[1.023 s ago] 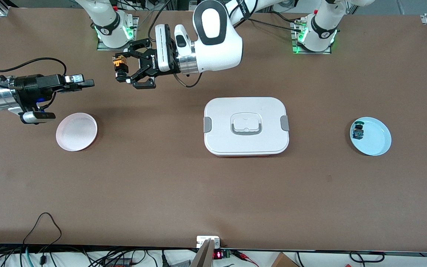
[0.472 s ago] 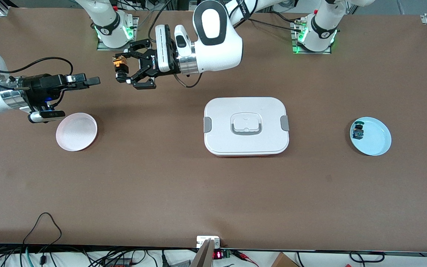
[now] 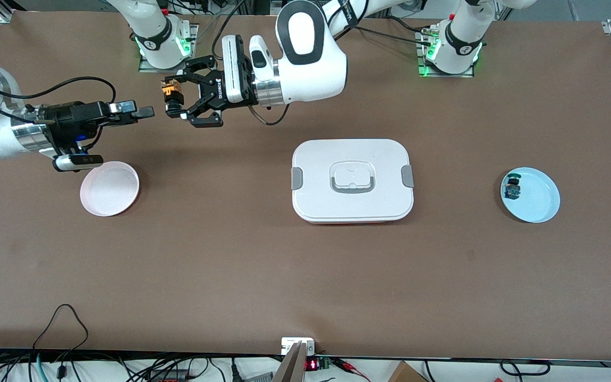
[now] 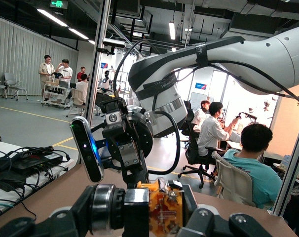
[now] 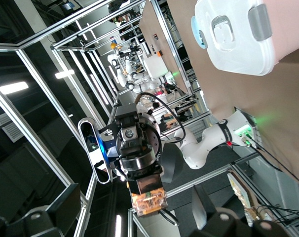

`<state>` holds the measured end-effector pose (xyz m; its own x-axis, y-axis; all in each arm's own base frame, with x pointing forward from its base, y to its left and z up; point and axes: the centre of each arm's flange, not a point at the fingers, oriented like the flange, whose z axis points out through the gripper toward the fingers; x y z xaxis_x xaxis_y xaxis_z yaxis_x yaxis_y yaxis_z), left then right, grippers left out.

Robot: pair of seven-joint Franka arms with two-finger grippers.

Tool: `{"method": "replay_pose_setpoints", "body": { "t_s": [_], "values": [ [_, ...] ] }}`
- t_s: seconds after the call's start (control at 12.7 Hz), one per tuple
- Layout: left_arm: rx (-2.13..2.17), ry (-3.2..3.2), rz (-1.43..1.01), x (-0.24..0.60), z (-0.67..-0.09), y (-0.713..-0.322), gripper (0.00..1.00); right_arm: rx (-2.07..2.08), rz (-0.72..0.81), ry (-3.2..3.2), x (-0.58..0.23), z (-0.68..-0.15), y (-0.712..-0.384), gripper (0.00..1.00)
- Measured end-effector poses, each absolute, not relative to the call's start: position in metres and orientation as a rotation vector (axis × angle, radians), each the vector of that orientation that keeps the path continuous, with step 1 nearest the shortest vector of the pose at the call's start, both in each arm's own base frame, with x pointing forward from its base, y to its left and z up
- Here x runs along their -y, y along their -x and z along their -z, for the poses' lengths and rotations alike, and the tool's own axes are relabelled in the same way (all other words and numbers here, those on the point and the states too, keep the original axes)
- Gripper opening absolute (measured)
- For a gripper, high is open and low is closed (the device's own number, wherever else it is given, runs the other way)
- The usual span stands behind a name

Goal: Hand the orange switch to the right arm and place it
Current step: 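Bring the right gripper to the switch while the left gripper holds it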

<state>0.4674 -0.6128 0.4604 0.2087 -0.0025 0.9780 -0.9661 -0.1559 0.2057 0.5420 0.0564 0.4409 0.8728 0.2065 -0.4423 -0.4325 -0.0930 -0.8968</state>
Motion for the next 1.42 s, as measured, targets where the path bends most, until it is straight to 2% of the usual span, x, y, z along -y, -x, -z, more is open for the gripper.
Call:
{"method": "replay_pose_setpoints", "body": {
  "t_s": [1.42],
  "values": [
    [0.988, -1.427, -1.153, 0.613, -0.461, -0.467, 0.72, -0.211, -0.527, 1.541, -0.093, -0.436, -0.527, 1.0]
  ]
}}
